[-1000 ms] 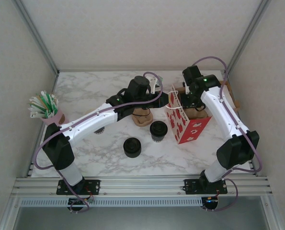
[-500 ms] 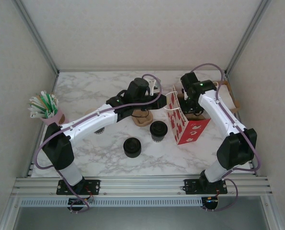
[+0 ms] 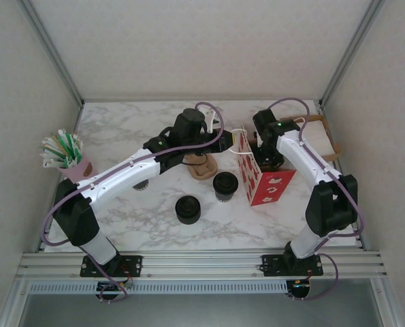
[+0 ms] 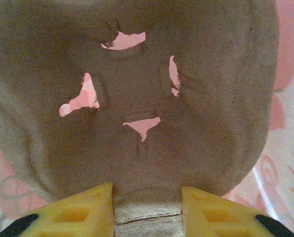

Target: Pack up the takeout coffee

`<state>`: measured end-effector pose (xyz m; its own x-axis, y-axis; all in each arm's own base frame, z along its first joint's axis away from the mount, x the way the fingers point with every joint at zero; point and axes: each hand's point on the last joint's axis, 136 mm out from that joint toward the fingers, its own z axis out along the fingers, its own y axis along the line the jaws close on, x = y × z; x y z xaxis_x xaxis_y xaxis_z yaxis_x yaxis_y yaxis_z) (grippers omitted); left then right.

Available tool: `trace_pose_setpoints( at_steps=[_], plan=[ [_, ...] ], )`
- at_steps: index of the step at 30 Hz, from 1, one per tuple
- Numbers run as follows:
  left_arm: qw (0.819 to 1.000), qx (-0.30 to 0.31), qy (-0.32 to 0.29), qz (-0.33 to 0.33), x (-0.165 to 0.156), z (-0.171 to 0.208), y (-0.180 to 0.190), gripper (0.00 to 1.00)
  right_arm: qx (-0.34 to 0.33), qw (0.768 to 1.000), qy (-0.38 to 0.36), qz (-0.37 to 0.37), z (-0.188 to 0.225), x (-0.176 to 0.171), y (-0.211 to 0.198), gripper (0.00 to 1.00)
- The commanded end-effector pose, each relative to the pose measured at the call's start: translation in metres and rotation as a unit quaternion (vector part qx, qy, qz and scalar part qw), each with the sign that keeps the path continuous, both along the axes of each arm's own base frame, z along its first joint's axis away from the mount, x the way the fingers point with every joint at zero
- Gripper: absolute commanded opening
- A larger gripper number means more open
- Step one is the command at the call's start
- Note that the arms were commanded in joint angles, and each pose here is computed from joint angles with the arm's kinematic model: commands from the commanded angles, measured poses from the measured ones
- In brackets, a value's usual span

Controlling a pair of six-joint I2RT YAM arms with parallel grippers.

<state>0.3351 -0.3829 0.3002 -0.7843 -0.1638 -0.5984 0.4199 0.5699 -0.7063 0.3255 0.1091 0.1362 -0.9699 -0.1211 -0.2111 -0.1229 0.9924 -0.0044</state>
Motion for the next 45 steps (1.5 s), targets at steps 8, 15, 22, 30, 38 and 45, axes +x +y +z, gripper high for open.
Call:
trace_pose_setpoints(
  at_steps=[8, 15, 22, 30, 38, 45],
  plan=[
    [1.0, -0.011, -0.02, 0.011, 0.005, 0.021, 0.006, 0.03, 0.002, 1.0, 0.025, -0.002, -0.032, 0.0, 0.006, 0.35],
    [0.999, -0.005, -0.028, 0.017, 0.011, 0.03, 0.006, 0.04, 0.011, 1.0, 0.02, 0.001, -0.038, 0.005, 0.019, 0.34],
    [0.999, 0.003, -0.026, 0.023, 0.015, 0.027, 0.009, 0.07, 0.009, 1.0, 0.021, 0.004, -0.044, 0.008, 0.022, 0.35],
    [1.0, -0.005, -0.017, 0.019, 0.014, 0.019, 0.008, 0.13, 0.004, 0.999, 0.036, 0.003, -0.057, 0.004, 0.022, 0.37],
    [1.0, -0.005, -0.017, 0.02, 0.011, 0.018, 0.011, 0.2, -0.011, 0.999, 0.046, 0.008, -0.061, 0.001, 0.018, 0.46],
    [1.0, -0.005, -0.015, 0.022, 0.009, 0.017, 0.014, 0.3, -0.007, 1.0, 0.027, 0.014, -0.031, 0.002, 0.019, 0.55]
  ],
)
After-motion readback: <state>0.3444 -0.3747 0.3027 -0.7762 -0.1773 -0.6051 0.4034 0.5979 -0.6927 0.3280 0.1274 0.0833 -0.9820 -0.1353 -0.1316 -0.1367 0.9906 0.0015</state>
